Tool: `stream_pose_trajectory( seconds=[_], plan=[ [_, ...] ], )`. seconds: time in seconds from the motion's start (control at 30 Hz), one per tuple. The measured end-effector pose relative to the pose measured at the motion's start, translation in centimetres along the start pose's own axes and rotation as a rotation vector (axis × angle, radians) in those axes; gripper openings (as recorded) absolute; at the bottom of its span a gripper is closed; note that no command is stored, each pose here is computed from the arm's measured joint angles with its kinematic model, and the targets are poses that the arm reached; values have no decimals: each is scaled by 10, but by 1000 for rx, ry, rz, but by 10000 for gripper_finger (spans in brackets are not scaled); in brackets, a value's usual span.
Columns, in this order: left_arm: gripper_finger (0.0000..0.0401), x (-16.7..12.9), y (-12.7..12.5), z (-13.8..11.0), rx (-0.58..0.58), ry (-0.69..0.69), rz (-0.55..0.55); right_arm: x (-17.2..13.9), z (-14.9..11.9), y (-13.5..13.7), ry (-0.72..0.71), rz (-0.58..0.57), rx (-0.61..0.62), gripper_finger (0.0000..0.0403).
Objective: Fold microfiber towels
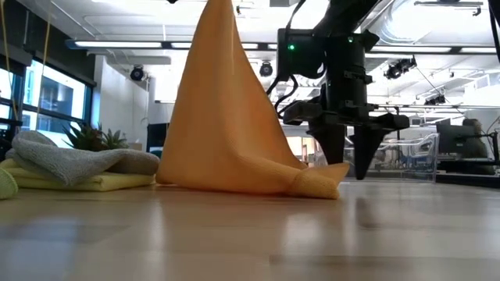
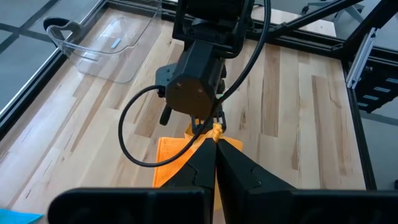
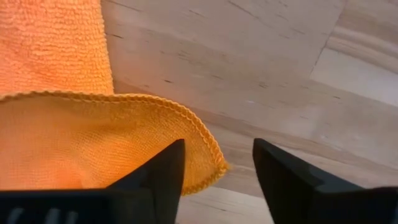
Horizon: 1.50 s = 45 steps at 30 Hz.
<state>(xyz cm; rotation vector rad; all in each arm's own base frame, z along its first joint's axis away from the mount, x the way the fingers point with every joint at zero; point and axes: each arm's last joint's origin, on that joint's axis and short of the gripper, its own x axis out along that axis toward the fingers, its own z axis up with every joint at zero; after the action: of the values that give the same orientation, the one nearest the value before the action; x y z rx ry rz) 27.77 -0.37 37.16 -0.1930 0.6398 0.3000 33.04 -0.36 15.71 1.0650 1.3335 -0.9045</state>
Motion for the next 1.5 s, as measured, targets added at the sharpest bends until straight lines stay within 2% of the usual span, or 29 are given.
stream_pose_trajectory(
  seconds=[0.3, 0.5, 0.67, 0.8, 1.0, 1.13, 1.23, 1.33, 1.5],
  plan=[
    [0, 0, 0, 0, 0, 1, 0, -2, -1, -1, -3, -3, -27, 63],
    [0, 0, 0, -1, 1, 6, 2, -27, -8, -9, -84, -4, -51, 5],
    [0, 0, 1, 0, 4, -6, 40, -58, -15, -24, -157, -3, -96, 2],
    [0, -9, 6, 11, 28, -46, 53, -94, -30, -38, -269, 57, -168, 1],
    [0, -48, 22, 53, 36, -203, 83, -154, -58, -70, -526, 194, -374, 1],
    [0, -75, 33, 68, 76, -246, 184, -186, -73, -97, -712, 259, -475, 0],
    [0, -81, 38, 68, 90, -225, 248, -204, -82, -113, -810, 316, -555, 0],
    [0, -77, 41, 63, 77, -185, 261, -216, -87, -120, -881, 349, -683, 0],
    [0, -46, 40, 42, 47, -84, 284, -228, -90, -120, -1001, 377, -855, 0]
  ],
)
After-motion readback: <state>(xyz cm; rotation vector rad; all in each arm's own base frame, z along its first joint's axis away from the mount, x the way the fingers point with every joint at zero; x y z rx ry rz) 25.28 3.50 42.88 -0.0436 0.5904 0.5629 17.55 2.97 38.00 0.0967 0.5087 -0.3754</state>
